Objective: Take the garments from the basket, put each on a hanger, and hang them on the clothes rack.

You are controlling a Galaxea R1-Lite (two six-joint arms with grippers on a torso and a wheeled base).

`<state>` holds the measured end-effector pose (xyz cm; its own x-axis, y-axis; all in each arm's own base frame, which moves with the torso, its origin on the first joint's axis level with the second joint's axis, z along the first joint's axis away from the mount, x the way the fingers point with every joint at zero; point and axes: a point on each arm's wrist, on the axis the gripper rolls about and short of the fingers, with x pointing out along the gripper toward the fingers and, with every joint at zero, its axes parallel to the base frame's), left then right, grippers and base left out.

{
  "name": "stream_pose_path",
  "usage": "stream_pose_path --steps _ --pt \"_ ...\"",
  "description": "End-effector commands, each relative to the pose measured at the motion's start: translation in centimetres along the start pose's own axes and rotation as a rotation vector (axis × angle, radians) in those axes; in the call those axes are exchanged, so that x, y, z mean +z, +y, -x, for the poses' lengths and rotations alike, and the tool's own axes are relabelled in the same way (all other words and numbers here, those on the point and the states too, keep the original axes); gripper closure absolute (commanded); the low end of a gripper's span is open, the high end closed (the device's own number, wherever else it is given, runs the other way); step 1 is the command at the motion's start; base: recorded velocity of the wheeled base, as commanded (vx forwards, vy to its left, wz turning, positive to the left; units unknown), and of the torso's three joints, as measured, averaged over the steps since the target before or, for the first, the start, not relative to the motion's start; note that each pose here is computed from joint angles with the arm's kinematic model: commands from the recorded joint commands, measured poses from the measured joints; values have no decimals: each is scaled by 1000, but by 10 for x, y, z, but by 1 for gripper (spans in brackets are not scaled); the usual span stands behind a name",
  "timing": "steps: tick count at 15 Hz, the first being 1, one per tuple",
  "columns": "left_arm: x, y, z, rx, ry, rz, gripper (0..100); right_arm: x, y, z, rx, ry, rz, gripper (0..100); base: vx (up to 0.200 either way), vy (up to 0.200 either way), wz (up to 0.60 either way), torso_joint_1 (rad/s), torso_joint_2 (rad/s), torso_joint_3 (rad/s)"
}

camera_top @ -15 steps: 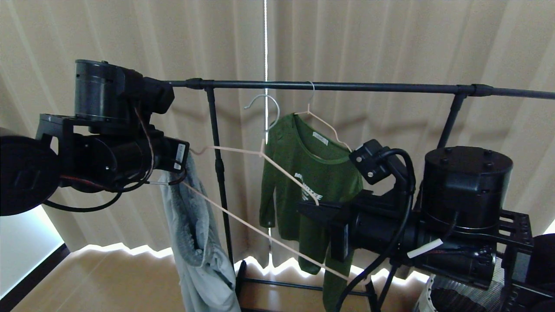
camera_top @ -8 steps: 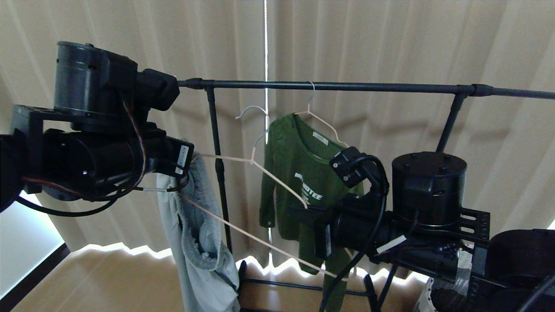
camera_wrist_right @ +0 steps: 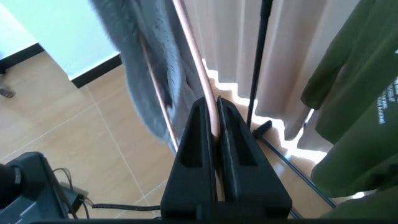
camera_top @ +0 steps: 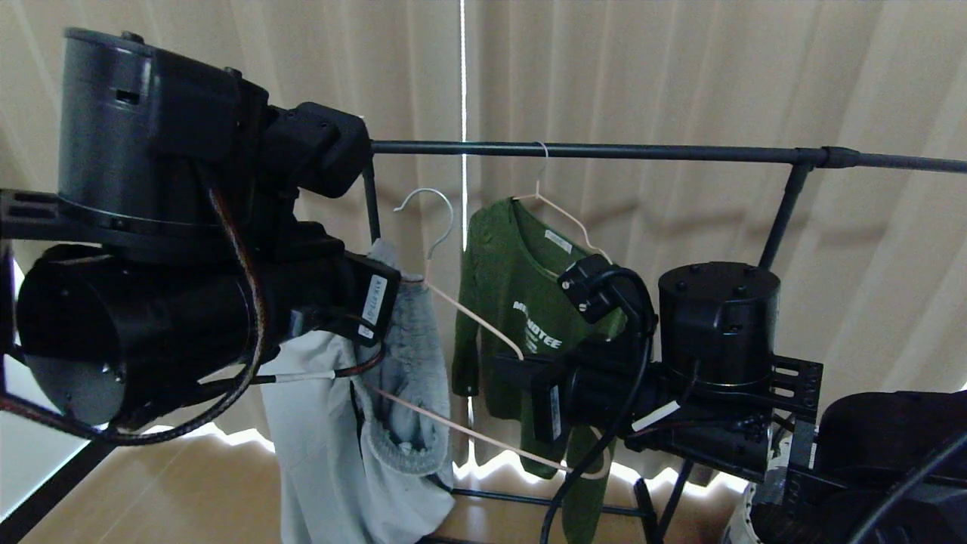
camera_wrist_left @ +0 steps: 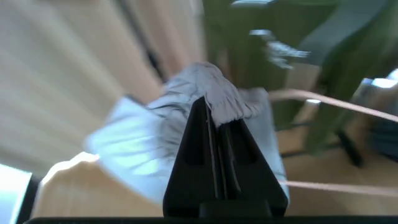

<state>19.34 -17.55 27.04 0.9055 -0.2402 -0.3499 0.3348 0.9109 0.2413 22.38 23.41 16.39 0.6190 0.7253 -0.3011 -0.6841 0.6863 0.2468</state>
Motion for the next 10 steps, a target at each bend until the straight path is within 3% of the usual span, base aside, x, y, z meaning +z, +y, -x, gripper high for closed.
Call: stream_pose_path --steps 1,4,10 --pt "1 -13 9 -54 -17 -20 100 1 0 2 1 -7 0 100 0 0 0 0 0 0" --pt "-4 -13 10 -66 -3 -31 100 4 1 6 2 -18 1 100 0 0 0 0 0 0" --pt "-15 -15 19 -185 1 -28 100 9 3 23 6 -46 4 100 0 0 0 0 0 0"
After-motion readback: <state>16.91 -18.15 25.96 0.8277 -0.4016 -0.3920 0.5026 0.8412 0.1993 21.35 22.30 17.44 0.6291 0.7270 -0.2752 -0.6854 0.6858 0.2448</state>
